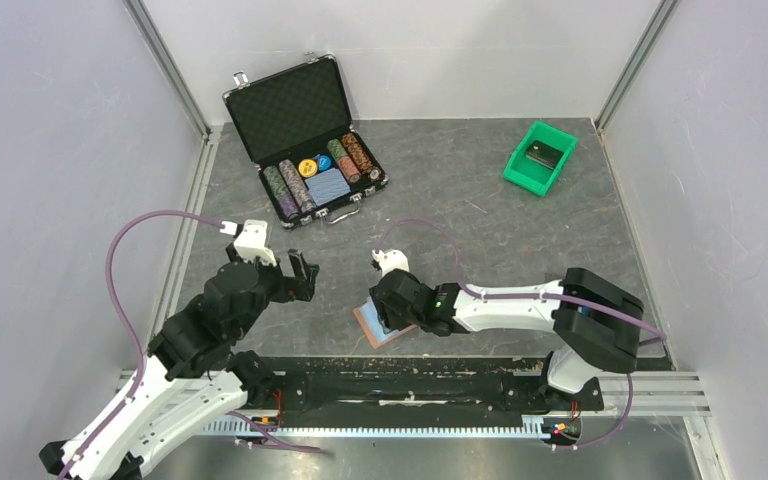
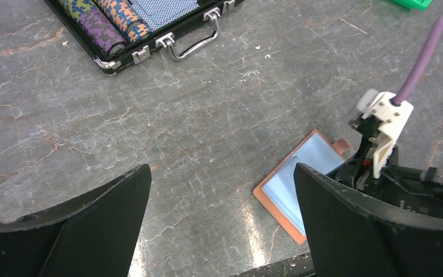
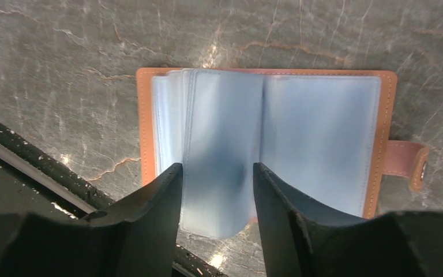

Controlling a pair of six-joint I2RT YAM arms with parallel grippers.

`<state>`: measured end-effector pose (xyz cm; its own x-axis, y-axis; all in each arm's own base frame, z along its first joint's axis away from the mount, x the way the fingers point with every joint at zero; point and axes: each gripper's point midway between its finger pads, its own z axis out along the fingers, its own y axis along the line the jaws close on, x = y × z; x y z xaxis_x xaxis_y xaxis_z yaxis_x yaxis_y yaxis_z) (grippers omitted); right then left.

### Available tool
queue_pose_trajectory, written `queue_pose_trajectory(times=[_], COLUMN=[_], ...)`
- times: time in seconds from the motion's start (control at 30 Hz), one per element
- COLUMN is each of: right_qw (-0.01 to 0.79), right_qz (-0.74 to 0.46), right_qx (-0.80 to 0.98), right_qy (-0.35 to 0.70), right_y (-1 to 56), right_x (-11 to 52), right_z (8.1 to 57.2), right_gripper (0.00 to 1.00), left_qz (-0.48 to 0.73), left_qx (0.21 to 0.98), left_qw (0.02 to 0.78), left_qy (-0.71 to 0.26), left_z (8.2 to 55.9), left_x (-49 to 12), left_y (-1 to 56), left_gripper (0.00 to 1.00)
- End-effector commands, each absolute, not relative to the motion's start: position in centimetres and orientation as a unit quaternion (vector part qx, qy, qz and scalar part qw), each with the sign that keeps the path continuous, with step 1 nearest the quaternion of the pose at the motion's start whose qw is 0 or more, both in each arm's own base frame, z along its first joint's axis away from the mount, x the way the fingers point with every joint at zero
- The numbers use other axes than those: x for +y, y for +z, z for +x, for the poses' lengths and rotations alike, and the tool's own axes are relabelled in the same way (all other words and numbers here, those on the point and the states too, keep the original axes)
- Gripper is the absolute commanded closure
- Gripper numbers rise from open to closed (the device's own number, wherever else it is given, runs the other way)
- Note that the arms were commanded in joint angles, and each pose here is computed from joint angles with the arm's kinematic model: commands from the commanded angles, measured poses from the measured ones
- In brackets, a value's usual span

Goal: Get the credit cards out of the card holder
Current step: Reset both arms

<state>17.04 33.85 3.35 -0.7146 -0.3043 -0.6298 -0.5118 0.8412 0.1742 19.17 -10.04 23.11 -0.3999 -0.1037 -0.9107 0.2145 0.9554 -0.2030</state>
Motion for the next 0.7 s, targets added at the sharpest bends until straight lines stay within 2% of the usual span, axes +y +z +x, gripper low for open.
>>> queue_pose_trajectory(times=[0.0, 0.07, 0.23, 0.33, 0.67], right_qw=[0.333, 0.328, 0.326, 0.327, 0.311], right_qz=[-0.205, -0.213, -0.228, -0.236, -0.261], right_qx=[0.894, 0.892, 0.897, 0.899, 0.905], right_qy=[0.217, 0.225, 0.191, 0.173, 0.13], right_y=[6.8, 7.0, 5.8, 4.9, 2.2], right_x=[35.3, 35.8, 35.5, 35.3, 35.9], right_z=[17.8, 17.5, 17.5, 17.5, 16.7], right_gripper=[0.43, 0.37, 0.34, 0.26, 0.25], left_qz=[0.028, 0.028, 0.026, 0.026, 0.026], left_qx=[0.824, 0.825, 0.825, 0.824, 0.823], left_qw=[0.546, 0.546, 0.547, 0.548, 0.55], left_qy=[-0.146, -0.143, -0.14, -0.142, -0.14], left_z=[19.7, 19.8, 19.9, 19.8, 19.8], left_x=[-10.5, -10.5, -10.3, -10.3, -10.2], left_y=[23.2, 23.2, 23.2, 23.2, 23.3], left_gripper=[0.0, 0.0, 0.0, 0.0, 0.0])
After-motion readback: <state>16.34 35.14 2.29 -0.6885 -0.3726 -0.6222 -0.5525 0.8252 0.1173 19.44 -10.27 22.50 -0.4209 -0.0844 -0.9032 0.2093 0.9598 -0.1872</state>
